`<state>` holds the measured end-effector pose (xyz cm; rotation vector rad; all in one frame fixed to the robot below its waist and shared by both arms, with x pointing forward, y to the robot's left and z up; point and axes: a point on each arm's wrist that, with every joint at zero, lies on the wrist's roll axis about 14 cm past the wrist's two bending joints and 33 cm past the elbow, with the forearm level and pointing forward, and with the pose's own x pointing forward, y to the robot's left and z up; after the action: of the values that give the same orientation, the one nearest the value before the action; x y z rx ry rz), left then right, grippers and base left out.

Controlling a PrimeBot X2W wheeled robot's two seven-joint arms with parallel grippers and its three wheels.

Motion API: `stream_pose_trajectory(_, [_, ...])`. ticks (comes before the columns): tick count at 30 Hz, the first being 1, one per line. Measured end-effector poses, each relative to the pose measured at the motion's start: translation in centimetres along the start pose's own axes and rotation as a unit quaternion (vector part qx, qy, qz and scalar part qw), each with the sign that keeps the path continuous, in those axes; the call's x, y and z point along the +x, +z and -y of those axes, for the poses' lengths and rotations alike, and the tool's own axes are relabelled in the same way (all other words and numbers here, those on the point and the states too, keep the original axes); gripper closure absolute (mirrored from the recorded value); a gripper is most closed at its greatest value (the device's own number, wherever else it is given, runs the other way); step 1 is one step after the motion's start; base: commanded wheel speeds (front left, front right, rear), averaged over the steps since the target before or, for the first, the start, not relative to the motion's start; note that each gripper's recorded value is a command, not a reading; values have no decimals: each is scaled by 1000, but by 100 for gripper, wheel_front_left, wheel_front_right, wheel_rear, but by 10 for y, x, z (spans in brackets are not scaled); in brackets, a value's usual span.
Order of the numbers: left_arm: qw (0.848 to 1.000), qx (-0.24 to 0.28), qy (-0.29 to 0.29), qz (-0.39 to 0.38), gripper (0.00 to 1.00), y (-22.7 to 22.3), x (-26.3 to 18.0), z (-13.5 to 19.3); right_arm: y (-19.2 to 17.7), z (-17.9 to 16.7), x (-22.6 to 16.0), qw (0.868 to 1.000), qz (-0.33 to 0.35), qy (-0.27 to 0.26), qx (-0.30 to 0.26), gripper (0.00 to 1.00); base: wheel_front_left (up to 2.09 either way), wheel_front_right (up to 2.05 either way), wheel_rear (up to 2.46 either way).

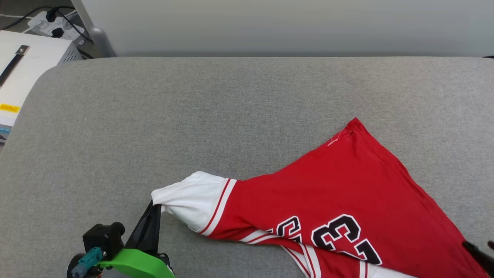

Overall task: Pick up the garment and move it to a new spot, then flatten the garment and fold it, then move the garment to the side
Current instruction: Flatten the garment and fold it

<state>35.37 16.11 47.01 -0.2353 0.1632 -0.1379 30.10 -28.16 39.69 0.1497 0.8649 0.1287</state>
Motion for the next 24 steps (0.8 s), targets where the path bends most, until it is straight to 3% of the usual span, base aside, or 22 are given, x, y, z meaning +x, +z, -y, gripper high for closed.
stream_pose_trajectory(7, [1000, -3, 2, -3, 100, -1, 1, -1, 110, -14, -15, 989, 135, 15, -63, 0, 0, 0, 0])
stream_pose_trajectory(12, [1000, 0, 3, 0, 100, 0, 6, -2, 157, -43, -12, 979, 158, 41, -126, 0, 0, 0, 0])
stream_pose_trajectory(18, [1000, 5, 0, 4, 100, 1, 17, -2, 179, -79, 20, 969, 99, 59, -217, 0, 0, 0, 0])
stream_pose_trajectory(24, [1000, 0, -2, 9, 100, 2, 31, -1, 182, -96, 64, 967, 16, 65, -247, 0, 0, 0, 0])
